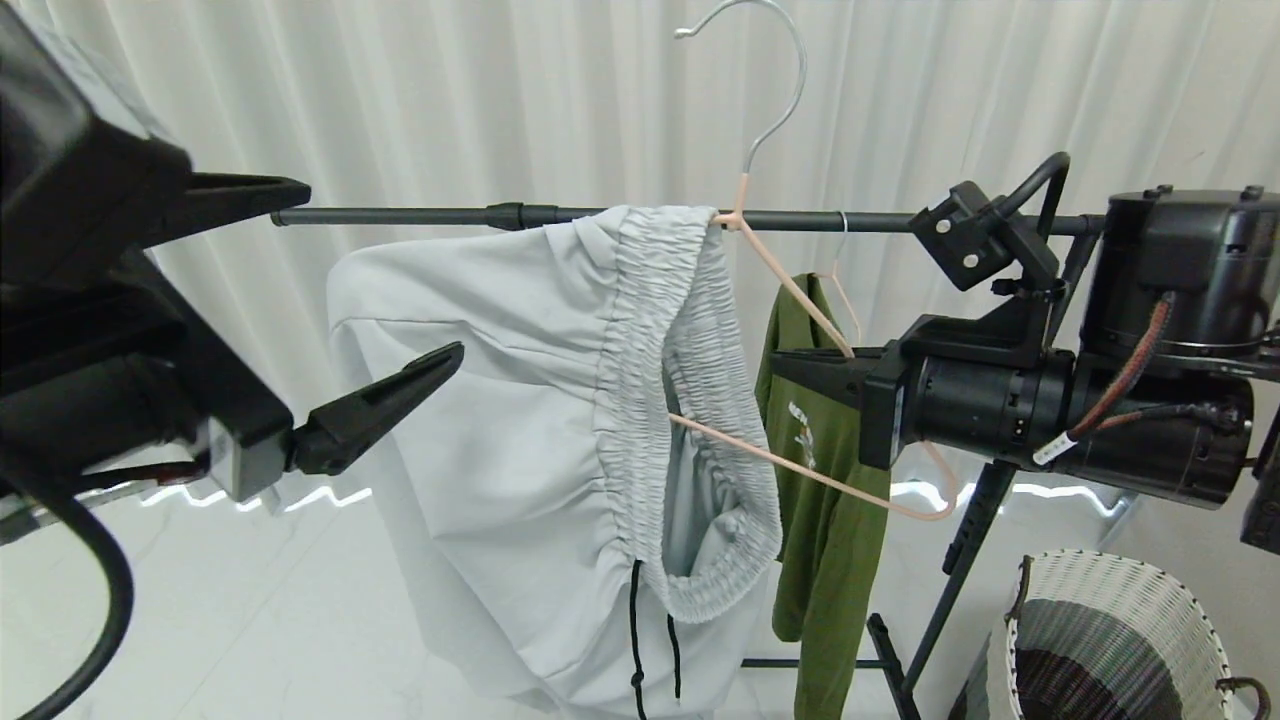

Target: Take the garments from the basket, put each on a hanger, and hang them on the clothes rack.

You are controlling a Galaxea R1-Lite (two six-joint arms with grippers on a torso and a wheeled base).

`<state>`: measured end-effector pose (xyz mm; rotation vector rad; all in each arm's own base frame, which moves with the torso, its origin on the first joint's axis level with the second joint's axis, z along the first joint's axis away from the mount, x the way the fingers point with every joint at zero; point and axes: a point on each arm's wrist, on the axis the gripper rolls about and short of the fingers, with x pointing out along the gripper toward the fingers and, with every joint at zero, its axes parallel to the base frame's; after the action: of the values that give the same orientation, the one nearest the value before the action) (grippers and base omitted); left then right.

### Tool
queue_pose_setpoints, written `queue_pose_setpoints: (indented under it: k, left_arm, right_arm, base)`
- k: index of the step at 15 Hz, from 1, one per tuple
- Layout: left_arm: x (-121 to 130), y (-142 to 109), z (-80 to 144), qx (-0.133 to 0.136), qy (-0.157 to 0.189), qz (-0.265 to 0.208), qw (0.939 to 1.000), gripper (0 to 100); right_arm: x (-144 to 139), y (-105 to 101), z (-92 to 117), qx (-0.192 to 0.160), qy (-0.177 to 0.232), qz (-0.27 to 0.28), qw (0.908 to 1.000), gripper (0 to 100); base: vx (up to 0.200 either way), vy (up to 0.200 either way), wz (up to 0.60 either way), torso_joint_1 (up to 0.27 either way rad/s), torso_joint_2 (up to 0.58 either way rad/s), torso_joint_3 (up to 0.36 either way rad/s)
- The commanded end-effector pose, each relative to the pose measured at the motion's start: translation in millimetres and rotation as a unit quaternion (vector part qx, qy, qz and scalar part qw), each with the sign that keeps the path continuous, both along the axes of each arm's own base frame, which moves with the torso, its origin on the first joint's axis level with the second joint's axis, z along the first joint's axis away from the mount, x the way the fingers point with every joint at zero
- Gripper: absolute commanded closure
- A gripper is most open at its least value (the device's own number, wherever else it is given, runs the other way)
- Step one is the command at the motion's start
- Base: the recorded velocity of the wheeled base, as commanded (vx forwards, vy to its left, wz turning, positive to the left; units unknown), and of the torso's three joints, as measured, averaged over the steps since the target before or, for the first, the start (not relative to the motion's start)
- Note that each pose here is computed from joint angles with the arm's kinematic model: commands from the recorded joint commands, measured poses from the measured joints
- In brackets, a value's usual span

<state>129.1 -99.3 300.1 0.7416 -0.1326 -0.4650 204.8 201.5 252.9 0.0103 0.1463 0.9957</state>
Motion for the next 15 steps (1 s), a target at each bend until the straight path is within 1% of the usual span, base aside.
queue_pose_setpoints:
  k: [1,2,3,5,7,10,13,15]
  left_arm:
    - [20.9,-19.4,-5.0,0.025,0.017,-0.011,0.9995,0]
    - [21.9,-23.0,-5.0,0.028,0.018,-0.016,0.9993,0]
    - [27.3,-33.7,-1.8,0.029,0.017,-0.027,0.9991,0]
    - [34.5,-40.1,4.1,0.025,0.013,-0.027,0.9992,0]
    - [46.2,-48.6,4.6,0.028,0.018,-0.023,0.9992,0]
    - [55.4,-50.4,4.1,0.029,0.021,-0.013,0.9993,0]
    - [61.9,-48.2,2.1,0.030,0.026,-0.002,0.9992,0]
    - [64.6,-46.1,1.3,0.031,0.027,0.004,0.9991,0]
  right_arm:
    - [-5.5,-4.9,5.1,0.003,-0.003,0.001,1.0000,100]
    - [-6.1,-4.9,5.4,0.003,-0.003,0.002,1.0000,100]
    - [-9.7,-1.9,5.8,0.003,-0.004,0.009,0.9999,100]
    - [-11.9,0.3,6.3,-0.001,-0.012,0.016,0.9998,100]
    - [-16.6,4.6,5.5,-0.005,-0.018,0.028,0.9994,100]
    - [-24.3,8.1,4.4,-0.008,-0.018,0.042,0.9989,100]
    - [-31.2,13.2,3.9,-0.016,-0.032,0.059,0.9976,100]
    - [-35.8,14.8,5.6,-0.014,-0.035,0.067,0.9971,100]
  base:
    - [0.000,0.000,0.00,0.000,0.00,0.000]
    - [0.000,0.000,0.00,0.000,0.00,0.000]
    - [0.000,0.000,0.00,0.000,0.00,0.000]
    - [0.000,0.000,0.00,0.000,0.00,0.000]
    - [0.000,0.000,0.00,0.000,0.00,0.000]
    - [0.000,0.000,0.00,0.000,0.00,0.000]
    - [0.000,0.000,0.00,0.000,0.00,0.000]
    - [0.000,0.000,0.00,0.000,0.00,0.000]
